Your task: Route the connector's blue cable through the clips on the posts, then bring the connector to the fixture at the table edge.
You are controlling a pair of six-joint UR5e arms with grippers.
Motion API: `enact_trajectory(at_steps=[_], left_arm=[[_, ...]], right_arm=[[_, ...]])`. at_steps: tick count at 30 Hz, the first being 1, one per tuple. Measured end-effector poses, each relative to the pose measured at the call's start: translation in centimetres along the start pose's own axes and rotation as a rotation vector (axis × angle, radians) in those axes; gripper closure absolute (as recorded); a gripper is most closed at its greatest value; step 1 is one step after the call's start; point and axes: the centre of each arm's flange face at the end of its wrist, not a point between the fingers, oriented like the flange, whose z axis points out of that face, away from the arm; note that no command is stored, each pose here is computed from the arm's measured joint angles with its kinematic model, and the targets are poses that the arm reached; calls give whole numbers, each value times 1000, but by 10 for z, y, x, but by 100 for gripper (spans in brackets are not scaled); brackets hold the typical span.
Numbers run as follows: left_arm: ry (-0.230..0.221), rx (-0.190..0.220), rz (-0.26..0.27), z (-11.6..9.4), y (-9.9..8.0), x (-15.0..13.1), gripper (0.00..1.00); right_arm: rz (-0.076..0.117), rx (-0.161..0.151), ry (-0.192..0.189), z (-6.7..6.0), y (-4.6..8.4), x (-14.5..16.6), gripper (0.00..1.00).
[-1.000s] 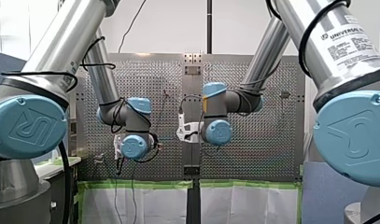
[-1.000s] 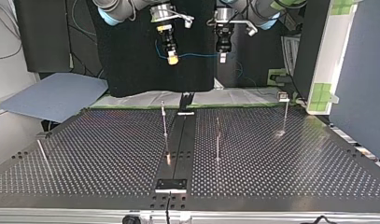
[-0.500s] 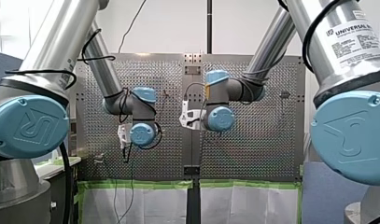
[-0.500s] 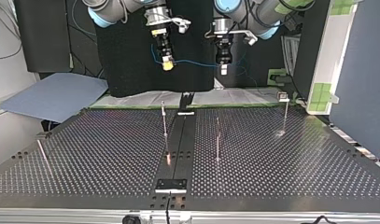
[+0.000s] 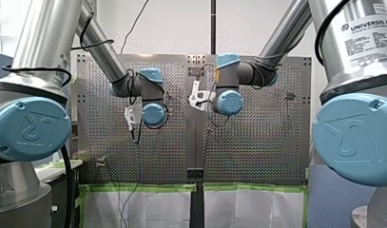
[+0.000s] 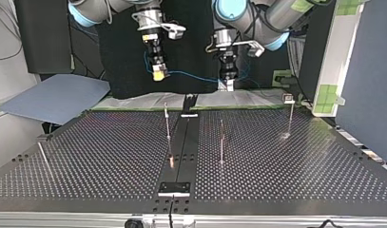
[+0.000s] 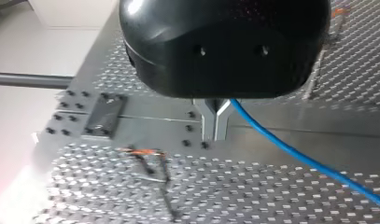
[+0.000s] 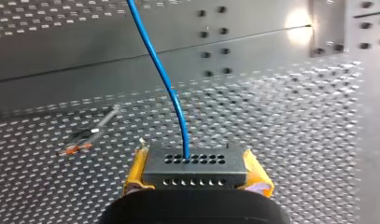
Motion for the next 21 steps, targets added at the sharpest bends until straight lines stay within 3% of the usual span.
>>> enact_trajectory(at_steps=[3, 8, 15, 21], left_arm=[[-11, -6, 1, 8, -4, -12, 100], [-7, -15, 9, 18, -6, -21, 100], [5, -36, 21, 28, 0, -23, 100], [6, -45, 28, 36, 8, -23, 100]], right_arm=[[2, 11, 15, 6, 0, 13, 100], [-9, 30, -5, 19, -1, 13, 100], [-9, 46, -20, 42, -3, 5, 100], [-6, 51, -9, 59, -2, 15, 100]])
